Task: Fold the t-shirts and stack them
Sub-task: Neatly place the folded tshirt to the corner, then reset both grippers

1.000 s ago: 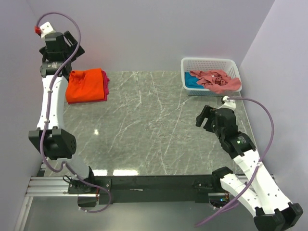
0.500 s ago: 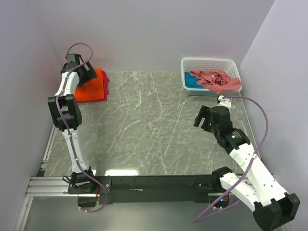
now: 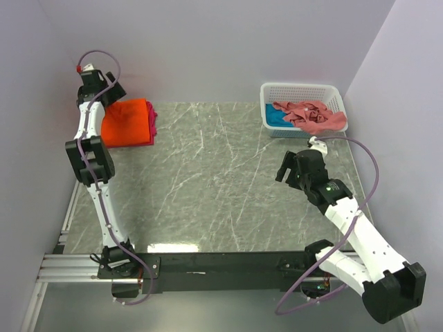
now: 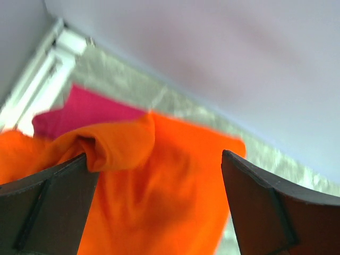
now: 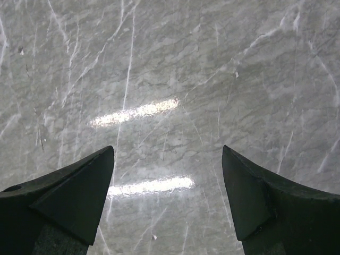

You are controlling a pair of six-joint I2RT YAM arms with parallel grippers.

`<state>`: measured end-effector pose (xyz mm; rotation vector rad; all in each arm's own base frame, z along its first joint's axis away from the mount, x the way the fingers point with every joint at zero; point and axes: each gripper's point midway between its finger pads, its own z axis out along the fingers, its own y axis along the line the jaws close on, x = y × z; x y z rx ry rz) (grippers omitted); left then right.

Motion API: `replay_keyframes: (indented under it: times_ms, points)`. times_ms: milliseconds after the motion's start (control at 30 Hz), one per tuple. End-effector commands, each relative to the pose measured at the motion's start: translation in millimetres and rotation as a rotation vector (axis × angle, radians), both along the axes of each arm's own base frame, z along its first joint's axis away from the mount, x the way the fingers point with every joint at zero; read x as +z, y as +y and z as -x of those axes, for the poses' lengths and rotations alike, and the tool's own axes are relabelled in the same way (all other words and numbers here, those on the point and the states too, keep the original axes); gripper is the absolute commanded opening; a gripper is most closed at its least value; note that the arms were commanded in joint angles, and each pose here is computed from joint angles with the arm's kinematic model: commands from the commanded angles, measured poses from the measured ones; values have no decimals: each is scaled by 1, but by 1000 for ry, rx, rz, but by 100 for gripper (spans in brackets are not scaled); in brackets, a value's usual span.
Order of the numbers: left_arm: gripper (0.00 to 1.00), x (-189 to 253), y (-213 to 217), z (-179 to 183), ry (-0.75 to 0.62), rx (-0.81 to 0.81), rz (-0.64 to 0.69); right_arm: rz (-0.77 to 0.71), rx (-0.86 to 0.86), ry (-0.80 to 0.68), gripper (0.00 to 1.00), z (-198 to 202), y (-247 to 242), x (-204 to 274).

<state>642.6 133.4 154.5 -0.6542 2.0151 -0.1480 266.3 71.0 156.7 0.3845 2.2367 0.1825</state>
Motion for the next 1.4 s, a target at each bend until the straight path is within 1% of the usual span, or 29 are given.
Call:
replay_keyframes:
  times_ms: [0, 133, 167, 267, 367, 433, 567, 600, 667, 700, 733, 767, 800, 833, 867, 900, 933, 967, 1000, 1033, 1067, 1100, 1133, 1167, 1233, 1267, 1300, 1333, 1367]
  points:
    - [100, -7, 26, -25, -63, 49, -21, -31, -24, -43, 88, -8, 2, 16]
    - [100, -22, 42, -29, -63, 93, -7, -40, -27, -30, 88, -4, 2, 18]
    - [99, -34, 51, -24, -39, 131, -5, -43, -25, -33, 88, -4, 2, 19]
    - [99, -47, 64, -12, 7, 191, -24, -49, -27, -37, 88, 0, 1, 21]
    - [100, -55, 73, 1, 55, 235, -18, -68, -21, -64, 88, 0, 3, 28]
    - [99, -51, 73, 6, 68, 239, -2, -76, -12, -75, 88, 0, 5, 30]
    - [99, -8, 63, 7, 11, 206, 27, -74, 3, -91, 88, 0, 5, 38]
    - [99, 22, 55, 7, -37, 180, 27, -70, 5, -99, 88, 1, 4, 41]
    - [99, 53, 44, 11, -80, 158, 17, -68, 10, -115, 88, 2, 3, 46]
    - [99, 90, 29, 15, -133, 132, 3, -71, 7, -135, 88, 3, 2, 51]
    - [100, 105, 21, 19, -150, 121, -6, -69, 9, -147, 88, 4, 1, 53]
    - [100, 117, 2, 22, -155, 93, -16, -69, 6, -155, 88, 5, 0, 54]
    - [99, 148, -10, 36, -184, 91, -28, -77, -1, -187, 88, 6, -2, 60]
    - [99, 160, -18, 45, -187, 104, -40, -74, -1, -192, 88, 6, -3, 59]
    - [99, 153, -43, 53, -154, 80, -35, -77, -3, -204, 89, 7, -3, 60]
    - [99, 180, -59, 74, -184, 77, -32, -86, 2, -230, 89, 6, -2, 64]
    - [99, 184, -75, 85, -187, 73, -9, -92, 7, -231, 89, 7, -1, 61]
    - [99, 180, -103, 111, -166, 49, 4, -98, 8, -243, 89, 8, -1, 62]
    - [99, 176, -118, 125, -164, 49, 28, -104, 10, -259, 89, 6, 0, 63]
    - [99, 177, -139, 135, -190, 33, 63, -103, 15, -258, 89, 7, 0, 60]
    - [99, 130, -172, 155, -105, -16, 71, -101, 6, -263, 89, 6, -1, 60]
    - [99, 147, -185, 180, -156, -22, 86, -100, -2, -270, 89, 6, -3, 60]
    - [99, 109, -200, 198, -106, -14, 118, -97, -6, -265, 89, 7, -4, 55]
    - [99, 120, -228, 220, -143, -70, 142, -93, -9, -271, 89, 7, -5, 55]
    - [99, 102, -247, 243, -117, -77, 152, -92, -11, -271, 89, 7, -5, 49]
    - [99, 79, -266, 265, -55, -119, 126, -93, -11, -269, 89, 7, -5, 45]
    - [100, 73, -267, 277, -40, -111, 103, -105, -9, -284, 90, 6, -4, 47]
    - [99, 57, -270, 290, 3, -98, 101, -108, -9, -275, 90, 7, -3, 39]
    - [99, 47, -277, 308, 51, -125, 74, -119, -11, -284, 90, 7, -2, 38]
